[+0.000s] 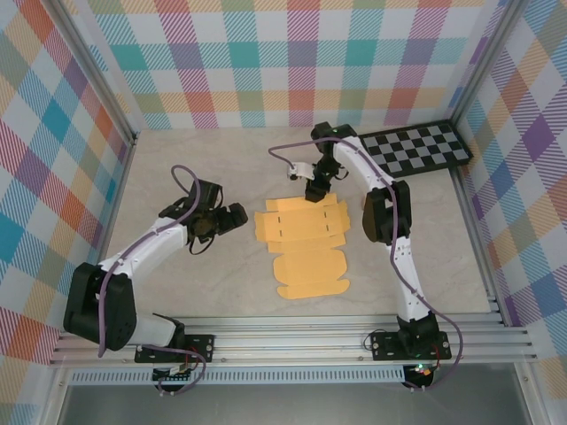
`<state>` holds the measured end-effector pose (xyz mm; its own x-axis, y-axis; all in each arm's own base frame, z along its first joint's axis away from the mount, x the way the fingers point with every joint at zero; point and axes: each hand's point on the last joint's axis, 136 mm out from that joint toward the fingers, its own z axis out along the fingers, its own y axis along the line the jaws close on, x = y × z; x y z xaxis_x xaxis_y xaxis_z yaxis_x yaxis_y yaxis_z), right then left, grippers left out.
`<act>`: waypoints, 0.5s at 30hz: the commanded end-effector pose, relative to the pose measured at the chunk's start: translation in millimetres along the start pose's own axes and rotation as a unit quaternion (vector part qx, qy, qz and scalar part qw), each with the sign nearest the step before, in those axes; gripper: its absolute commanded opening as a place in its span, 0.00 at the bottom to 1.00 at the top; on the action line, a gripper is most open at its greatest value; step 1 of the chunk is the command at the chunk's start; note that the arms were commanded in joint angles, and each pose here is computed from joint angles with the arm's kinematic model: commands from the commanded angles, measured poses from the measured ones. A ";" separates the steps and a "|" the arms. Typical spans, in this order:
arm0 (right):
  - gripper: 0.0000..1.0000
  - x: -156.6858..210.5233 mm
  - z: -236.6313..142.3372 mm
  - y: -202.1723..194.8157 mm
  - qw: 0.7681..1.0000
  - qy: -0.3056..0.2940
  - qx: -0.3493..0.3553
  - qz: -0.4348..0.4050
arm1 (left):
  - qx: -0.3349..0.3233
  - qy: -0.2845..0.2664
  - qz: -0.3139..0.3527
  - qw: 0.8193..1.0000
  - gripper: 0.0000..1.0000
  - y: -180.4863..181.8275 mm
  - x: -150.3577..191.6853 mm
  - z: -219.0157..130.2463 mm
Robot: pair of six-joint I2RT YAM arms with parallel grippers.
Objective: Fold the paper box
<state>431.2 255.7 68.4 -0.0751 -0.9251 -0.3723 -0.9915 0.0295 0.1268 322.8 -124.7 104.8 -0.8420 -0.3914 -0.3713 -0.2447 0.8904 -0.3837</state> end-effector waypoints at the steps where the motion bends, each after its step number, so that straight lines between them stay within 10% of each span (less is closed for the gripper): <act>1: 0.34 4.9 7.9 4.2 0.999 -0.011 -0.031 -0.010 | -0.001 0.005 0.007 1.000 0.93 -7.6 0.8 -1.0; 15: 0.35 25.7 16.9 1.9 0.998 -0.011 -0.054 0.001 | -0.013 0.010 0.010 1.000 0.92 -7.1 -0.6 1.7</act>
<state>435.0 232.8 45.7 -0.0958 -0.9300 -0.3549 -0.9830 0.0322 0.1810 324.2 -127.9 101.9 -0.8534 -0.3817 -0.3551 -0.2468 0.8958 -0.3697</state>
